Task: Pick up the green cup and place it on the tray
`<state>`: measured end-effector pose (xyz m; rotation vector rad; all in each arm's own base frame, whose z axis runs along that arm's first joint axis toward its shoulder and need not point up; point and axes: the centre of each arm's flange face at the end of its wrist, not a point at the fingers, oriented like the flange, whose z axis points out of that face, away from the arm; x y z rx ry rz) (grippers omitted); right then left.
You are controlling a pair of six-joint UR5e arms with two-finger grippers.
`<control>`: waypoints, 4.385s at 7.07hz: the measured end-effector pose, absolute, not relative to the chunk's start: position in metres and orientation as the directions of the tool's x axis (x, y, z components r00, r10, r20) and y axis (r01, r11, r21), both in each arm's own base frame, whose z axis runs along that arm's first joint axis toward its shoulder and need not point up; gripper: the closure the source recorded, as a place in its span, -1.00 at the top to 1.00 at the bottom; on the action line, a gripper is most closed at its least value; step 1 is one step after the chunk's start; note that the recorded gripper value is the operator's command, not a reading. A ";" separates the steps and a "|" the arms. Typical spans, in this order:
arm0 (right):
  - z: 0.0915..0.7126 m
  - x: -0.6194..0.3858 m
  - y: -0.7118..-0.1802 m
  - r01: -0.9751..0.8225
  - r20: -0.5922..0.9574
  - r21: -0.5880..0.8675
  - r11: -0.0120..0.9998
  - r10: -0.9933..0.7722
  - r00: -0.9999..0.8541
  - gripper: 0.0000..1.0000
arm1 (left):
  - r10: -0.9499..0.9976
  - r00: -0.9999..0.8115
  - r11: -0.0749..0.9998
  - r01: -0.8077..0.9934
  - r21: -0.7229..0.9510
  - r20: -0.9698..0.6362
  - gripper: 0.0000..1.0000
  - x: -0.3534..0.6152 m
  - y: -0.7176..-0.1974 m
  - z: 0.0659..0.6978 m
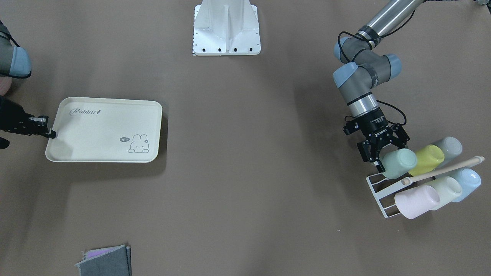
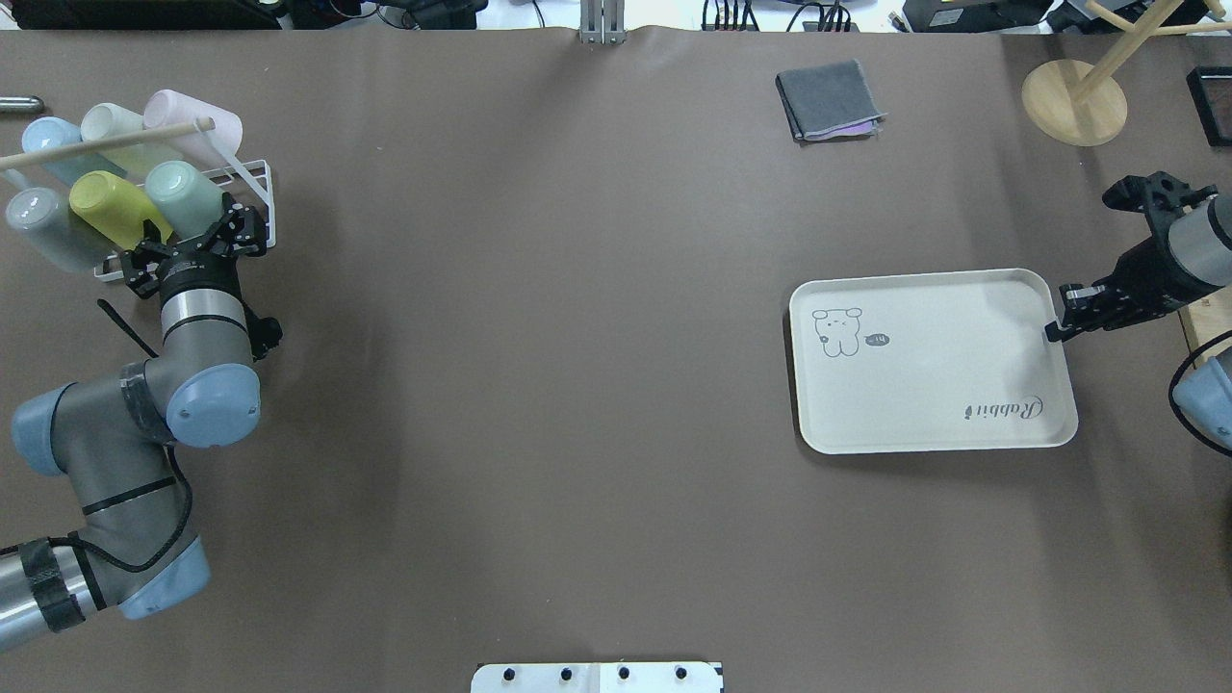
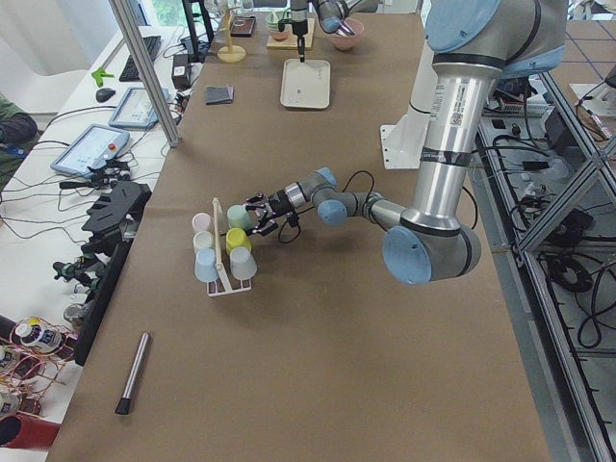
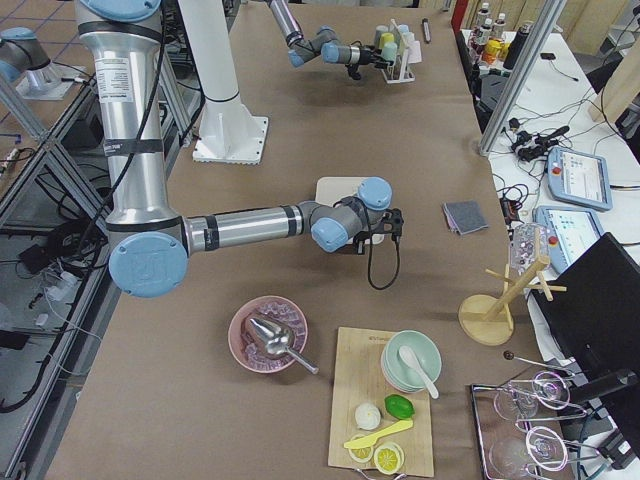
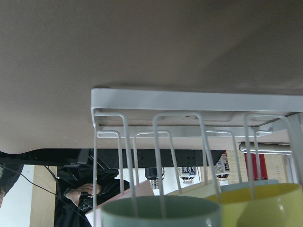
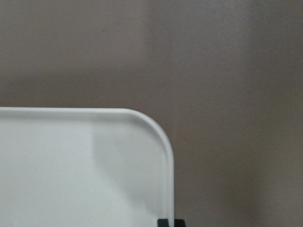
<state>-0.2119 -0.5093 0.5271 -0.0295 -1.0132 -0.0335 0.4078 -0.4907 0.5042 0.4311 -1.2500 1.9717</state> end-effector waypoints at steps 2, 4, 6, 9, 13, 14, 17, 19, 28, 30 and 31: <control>0.479 -0.230 -0.538 0.046 0.869 0.013 0.999 -0.034 0.494 -1.00 | 0.410 -0.665 -0.240 -0.739 -0.630 0.624 0.97 0.408 -0.496 0.504; 0.434 -0.272 -0.562 0.078 0.877 0.036 0.996 -0.068 0.476 -1.00 | 0.416 -0.668 -0.236 -0.734 -0.636 0.617 0.97 0.407 -0.500 0.509; 0.405 -0.326 -0.566 0.129 0.882 0.049 0.990 -0.104 0.460 -1.00 | 0.417 -0.670 -0.229 -0.732 -0.642 0.615 0.97 0.410 -0.502 0.515; 0.347 -0.437 -0.549 0.143 0.872 0.043 0.989 -0.108 0.478 -1.00 | 0.417 -0.669 -0.227 -0.733 -0.642 0.616 0.39 0.411 -0.503 0.515; 0.328 -0.507 -0.546 0.126 0.873 0.050 0.991 -0.104 0.476 -1.00 | 0.415 -0.664 -0.223 -0.737 -0.638 0.622 -0.04 0.412 -0.505 0.511; 0.323 -0.514 -0.546 0.130 0.876 0.054 0.990 -0.109 0.469 -1.00 | 0.414 -0.664 -0.223 -0.737 -0.638 0.622 -0.04 0.413 -0.505 0.511; 0.317 -0.527 -0.520 0.151 0.886 0.039 0.988 -0.104 0.451 -1.00 | 0.413 -0.662 -0.220 -0.739 -0.637 0.626 -0.04 0.410 -0.506 0.507; 0.323 -0.522 -0.492 0.165 0.892 0.024 0.986 -0.095 0.441 -1.00 | 0.402 -0.662 -0.217 -0.740 -0.637 0.632 -0.04 0.407 -0.507 0.501; 0.331 -0.511 -0.476 0.122 0.891 -0.061 0.991 -0.001 0.453 -0.05 | 0.313 -0.674 -0.179 -0.733 -0.656 0.669 -0.04 0.379 -0.502 0.465; 0.331 -0.507 -0.475 0.117 0.893 -0.062 0.991 0.003 0.451 1.00 | 0.314 -0.676 -0.174 -0.731 -0.660 0.666 -0.04 0.370 -0.503 0.462; 0.330 -0.497 -0.473 0.111 0.895 -0.058 0.992 0.003 0.445 1.00 | 0.306 -0.686 -0.174 -0.722 -0.670 0.660 -0.04 0.366 -0.503 0.455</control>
